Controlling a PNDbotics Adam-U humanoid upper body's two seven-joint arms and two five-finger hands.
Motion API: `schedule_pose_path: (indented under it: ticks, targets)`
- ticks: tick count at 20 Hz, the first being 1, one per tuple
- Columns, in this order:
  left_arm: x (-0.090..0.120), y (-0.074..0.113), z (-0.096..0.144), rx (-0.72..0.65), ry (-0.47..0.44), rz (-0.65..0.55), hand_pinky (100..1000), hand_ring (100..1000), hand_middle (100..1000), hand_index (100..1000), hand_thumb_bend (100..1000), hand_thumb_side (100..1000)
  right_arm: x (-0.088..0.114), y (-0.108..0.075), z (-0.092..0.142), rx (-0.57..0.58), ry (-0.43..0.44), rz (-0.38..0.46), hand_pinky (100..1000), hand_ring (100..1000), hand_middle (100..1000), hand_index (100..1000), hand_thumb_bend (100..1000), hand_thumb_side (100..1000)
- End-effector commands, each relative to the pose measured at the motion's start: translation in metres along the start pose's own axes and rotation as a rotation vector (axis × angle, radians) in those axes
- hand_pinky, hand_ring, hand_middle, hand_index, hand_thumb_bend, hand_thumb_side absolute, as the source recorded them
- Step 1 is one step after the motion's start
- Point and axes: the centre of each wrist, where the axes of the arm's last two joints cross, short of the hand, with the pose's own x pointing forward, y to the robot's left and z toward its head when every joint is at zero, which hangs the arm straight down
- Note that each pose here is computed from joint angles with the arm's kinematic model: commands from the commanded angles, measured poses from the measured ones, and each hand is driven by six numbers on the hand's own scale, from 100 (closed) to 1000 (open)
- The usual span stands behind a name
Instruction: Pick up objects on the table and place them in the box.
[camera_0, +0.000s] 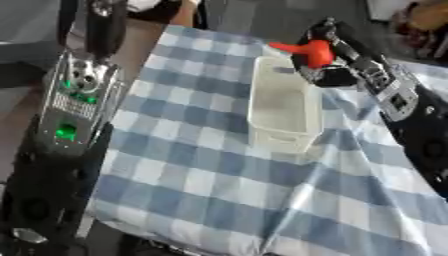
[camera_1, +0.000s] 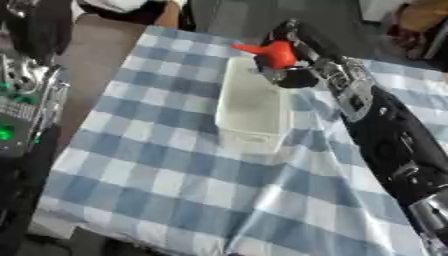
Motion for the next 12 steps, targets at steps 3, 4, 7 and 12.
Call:
schedule_pose_path:
  ticks: [3,4,7,12]
  targets:
    - [0.0074,0.0009,-0.0069,0.000,-0.039,0.001,709,688,861,919,286,1000,-0.0010,-0.0127,-0.0016,0.000,-0.002,0.008,100,100,100,130,100,497]
    - [0.0075,0.0010,-0.0070,0.001,-0.039,0.001,709,689,861,919,286,1000,-0.0007,-0.0140,-0.0017,0.002,-0.001,0.016,100,100,100,132,100,496]
    - [0.0073,0.0012,-0.0067,0.000,-0.038,0.000,708,688,861,919,286,1000,0.0006,-0.0171,-0.0023,0.004,-0.005,0.054,100,100,100,164,100,516]
    - [0.0074,0.0012,-0.0068,-0.002,-0.039,-0.001,709,688,861,919,286,1000,0.0009,-0.0142,-0.0013,0.014,-0.027,0.084,100,100,100,162,100,507]
